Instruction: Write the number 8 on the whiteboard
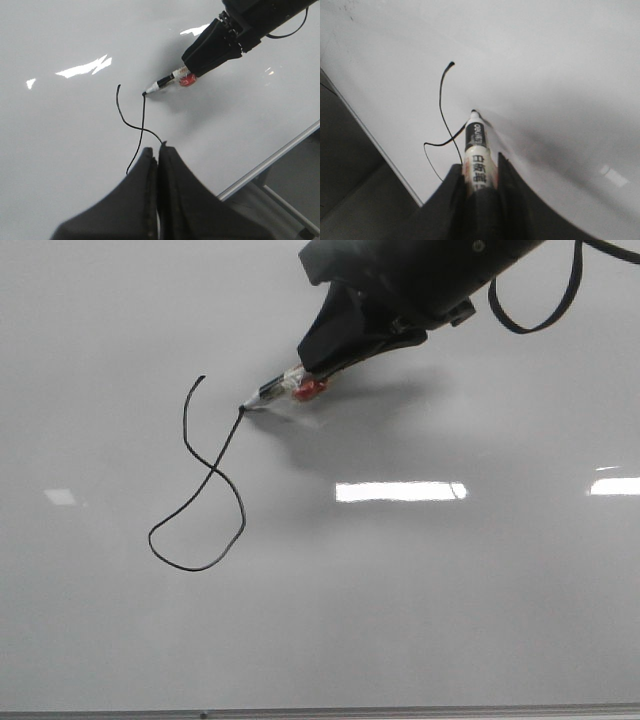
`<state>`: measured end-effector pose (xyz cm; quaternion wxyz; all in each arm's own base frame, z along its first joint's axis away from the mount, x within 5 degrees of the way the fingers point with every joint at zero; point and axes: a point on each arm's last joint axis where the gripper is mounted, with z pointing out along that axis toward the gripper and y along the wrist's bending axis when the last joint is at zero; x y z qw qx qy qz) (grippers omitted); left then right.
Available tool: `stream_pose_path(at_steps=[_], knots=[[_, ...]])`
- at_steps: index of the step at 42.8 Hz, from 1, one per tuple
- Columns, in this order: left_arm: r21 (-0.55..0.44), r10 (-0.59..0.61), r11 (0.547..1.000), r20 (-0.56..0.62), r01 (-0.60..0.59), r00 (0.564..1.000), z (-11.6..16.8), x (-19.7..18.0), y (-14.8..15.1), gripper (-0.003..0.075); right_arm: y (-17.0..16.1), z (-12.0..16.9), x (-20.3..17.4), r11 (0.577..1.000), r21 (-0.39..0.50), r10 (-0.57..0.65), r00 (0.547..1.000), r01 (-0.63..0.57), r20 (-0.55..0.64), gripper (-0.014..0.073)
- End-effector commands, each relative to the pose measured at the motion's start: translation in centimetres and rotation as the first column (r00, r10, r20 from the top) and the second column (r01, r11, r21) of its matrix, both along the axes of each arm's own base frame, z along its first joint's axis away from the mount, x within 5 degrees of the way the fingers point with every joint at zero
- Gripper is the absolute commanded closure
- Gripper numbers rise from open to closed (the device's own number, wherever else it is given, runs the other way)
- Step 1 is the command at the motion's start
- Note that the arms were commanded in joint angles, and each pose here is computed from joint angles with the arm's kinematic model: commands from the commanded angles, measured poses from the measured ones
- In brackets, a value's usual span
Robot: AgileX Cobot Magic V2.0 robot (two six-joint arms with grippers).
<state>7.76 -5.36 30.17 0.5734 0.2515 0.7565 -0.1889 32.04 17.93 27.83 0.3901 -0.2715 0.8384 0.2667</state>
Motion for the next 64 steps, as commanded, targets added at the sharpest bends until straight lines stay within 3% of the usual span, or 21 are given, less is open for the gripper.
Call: stream_pose_path(at_steps=[1,12,18,21,22,24,27,29,37,42,52,64], knots=[[-0.056,0.030,0.998,0.039,-0.028,0.999,1.2,0.2,0.1,0.0741,-0.3,3.6,1.4,0.996,0.049,-0.086,0.986,0.080,0.143,0.0654],[-0.055,0.025,0.998,0.035,-0.023,0.999,1.2,0.2,0.1,0.0741,3.3,4.5,1.1,0.995,0.028,0.092,0.985,-0.097,0.145,0.0654],[0.021,-0.023,1.000,0.031,0.022,0.999,1.5,0.0,-0.1,0.0725,2.8,7.0,-2.1,0.961,-0.138,0.267,0.938,-0.241,0.220,0.0654],[0.078,-0.058,0.995,0.021,0.056,0.998,2.4,0.3,-0.3,0.0639,2.6,7.6,-3.6,0.908,-0.275,0.380,0.896,-0.315,0.231,0.0654],[0.104,-0.071,0.992,0.019,0.068,0.997,2.9,0.7,-0.4,0.0575,2.7,7.8,-4.2,0.868,-0.352,0.440,0.870,-0.350,0.223,0.0654],[0.139,-0.094,0.986,0.023,0.089,0.995,3.5,1.4,-0.6,0.0468,3.1,8.1,-5.1,0.819,-0.424,0.504,0.837,-0.386,0.213,0.0654],[0.185,-0.129,0.975,0.016,0.124,0.992,4.2,2.7,-0.9,0.0309,3.8,8.5,-6.2,0.765,-0.481,0.571,0.797,-0.428,0.198,0.0654],[0.224,-0.163,0.962,0.004,0.158,0.987,4.3,3.4,-1.2,0.0264,4.4,8.9,-7.0,0.743,-0.491,0.603,0.773,-0.456,0.195,0.0654],[0.291,-0.290,0.907,-0.097,0.306,0.952,2.8,5.5,-3.0,0.0314,7.0,10.4,-10.6,0.651,-0.509,0.728,0.653,-0.563,0.209,0.0654],[0.365,-0.369,0.849,-0.111,0.383,0.923,1.9,5.8,-4.6,0.0321,8.1,11.1,-12.0,0.618,-0.509,0.765,0.606,-0.599,0.217,0.0654],[0.394,-0.439,0.813,-0.071,0.429,0.896,1.7,5.8,-6.6,0.0327,8.8,11.4,-13.3,0.578,-0.503,0.801,0.564,-0.642,0.201,0.0654],[0.399,-0.454,0.798,-0.093,0.451,0.886,1.5,5.5,-6.6,0.0528,8.9,11.4,-13.6,0.583,-0.475,0.801,0.564,-0.659,0.200,0.0654]])
